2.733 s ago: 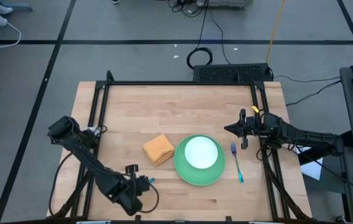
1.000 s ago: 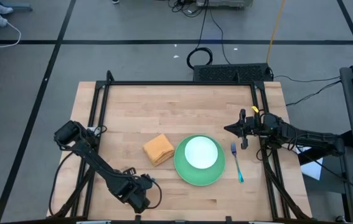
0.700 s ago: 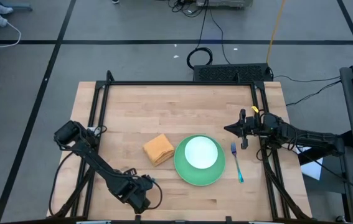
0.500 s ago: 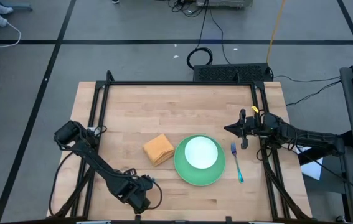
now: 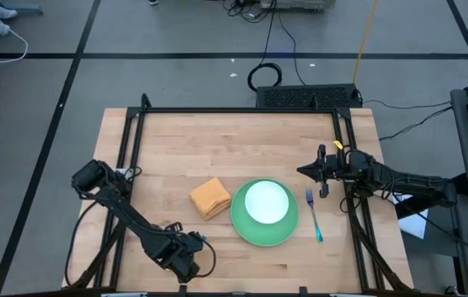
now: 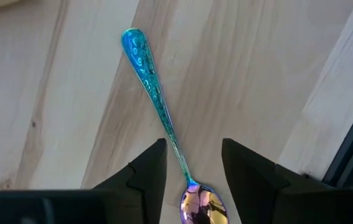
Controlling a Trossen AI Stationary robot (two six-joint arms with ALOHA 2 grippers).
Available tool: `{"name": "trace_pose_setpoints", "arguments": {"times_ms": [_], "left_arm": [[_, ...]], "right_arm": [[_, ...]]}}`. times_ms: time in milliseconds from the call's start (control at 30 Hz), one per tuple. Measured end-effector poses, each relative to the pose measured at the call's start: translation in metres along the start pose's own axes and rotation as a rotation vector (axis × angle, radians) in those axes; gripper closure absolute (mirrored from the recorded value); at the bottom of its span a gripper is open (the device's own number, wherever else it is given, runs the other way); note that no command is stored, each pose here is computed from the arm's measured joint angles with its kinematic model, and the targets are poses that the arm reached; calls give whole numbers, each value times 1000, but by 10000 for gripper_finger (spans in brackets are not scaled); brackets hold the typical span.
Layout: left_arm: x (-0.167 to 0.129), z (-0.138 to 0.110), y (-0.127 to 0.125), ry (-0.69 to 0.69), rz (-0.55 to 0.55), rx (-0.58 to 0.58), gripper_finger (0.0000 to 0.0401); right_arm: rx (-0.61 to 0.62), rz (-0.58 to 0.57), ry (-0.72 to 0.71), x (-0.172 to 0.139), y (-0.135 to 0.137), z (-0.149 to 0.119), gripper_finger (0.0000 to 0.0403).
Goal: Set table place
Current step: Put the purple spoon into the white bowl
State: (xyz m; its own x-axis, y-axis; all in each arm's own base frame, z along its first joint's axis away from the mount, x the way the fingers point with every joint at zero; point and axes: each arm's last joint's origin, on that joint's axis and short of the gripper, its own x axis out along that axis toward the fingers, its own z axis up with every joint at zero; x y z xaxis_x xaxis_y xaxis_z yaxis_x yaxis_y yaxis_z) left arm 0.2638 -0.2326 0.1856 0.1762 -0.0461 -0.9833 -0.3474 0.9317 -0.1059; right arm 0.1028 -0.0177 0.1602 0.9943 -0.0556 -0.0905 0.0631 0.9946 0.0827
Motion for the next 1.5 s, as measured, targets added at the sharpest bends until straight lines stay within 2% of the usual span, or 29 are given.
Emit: {"name": "trace_pose_setpoints", "arguments": {"times_ms": [533,933,1133,1500], "left_arm": [[12,-6,11,11,57,-20,242],[18,-6,3,17,-11,-19,242],[32,-10,3,70,18,-4,242],[32,-10,7,67,54,-19,242]], "right_arm": [[-1,0,0,0,0,0,403],[-1,0,0,0,0,0,403],[-1,0,1,0,0,0,403],[6,-1,4,0,0,0,403]]}}
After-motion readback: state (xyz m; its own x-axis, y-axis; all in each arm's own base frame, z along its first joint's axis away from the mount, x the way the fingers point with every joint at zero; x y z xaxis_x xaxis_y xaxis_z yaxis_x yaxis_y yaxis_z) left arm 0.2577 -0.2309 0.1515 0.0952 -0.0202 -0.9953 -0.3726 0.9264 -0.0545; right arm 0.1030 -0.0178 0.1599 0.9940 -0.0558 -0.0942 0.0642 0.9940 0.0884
